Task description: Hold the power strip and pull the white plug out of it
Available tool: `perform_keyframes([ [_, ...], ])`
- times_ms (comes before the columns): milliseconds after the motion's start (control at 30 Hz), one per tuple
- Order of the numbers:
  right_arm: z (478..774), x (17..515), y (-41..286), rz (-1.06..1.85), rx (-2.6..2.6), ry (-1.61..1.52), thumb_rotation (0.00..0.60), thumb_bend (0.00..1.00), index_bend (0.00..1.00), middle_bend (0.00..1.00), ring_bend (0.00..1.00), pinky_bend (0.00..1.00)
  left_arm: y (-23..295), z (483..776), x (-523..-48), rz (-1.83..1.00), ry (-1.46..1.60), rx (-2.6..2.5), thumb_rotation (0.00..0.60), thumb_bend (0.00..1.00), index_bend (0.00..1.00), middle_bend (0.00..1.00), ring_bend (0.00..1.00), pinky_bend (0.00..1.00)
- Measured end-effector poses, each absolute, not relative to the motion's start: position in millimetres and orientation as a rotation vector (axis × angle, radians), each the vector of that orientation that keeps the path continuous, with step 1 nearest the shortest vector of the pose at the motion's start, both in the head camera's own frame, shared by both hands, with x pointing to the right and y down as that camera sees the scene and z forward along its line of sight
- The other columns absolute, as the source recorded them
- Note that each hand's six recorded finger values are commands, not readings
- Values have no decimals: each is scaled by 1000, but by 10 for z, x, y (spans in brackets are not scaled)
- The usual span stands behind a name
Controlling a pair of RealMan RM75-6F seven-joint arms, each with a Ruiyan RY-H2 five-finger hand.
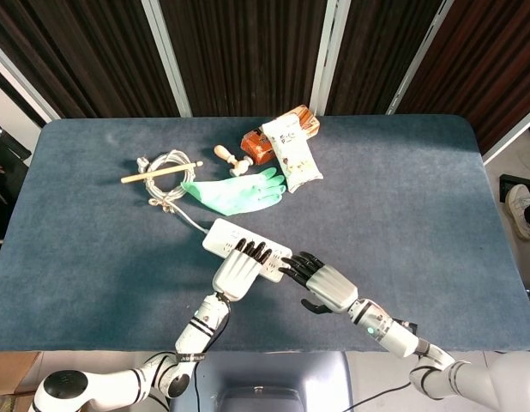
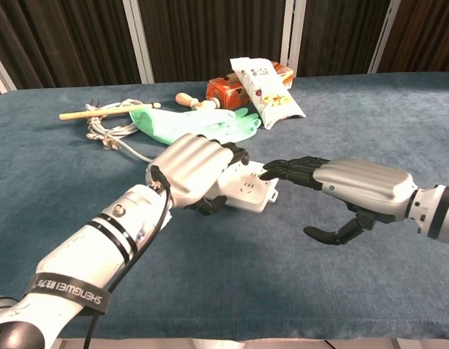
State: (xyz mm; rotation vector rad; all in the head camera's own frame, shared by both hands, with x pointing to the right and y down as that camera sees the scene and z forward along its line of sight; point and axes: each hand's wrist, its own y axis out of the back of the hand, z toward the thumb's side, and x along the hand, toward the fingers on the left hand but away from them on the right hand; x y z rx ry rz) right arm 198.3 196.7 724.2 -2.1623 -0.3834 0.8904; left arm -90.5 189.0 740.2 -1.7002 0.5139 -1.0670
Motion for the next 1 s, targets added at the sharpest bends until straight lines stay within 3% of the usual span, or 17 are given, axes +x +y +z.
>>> perform_keyframes([
  [133, 7271, 1938, 1943, 900, -2160, -364, 600, 790, 0, 37, 0, 0, 1890, 7399, -894, -1066, 512, -1698, 600, 445, 261, 419, 349, 292],
  [1000, 7480, 1796, 2048, 1050, -2116, -211, 600, 792, 22, 57, 0, 0, 1931, 7372, -858, -1042, 499, -1699, 600, 442, 255, 426, 360, 293],
])
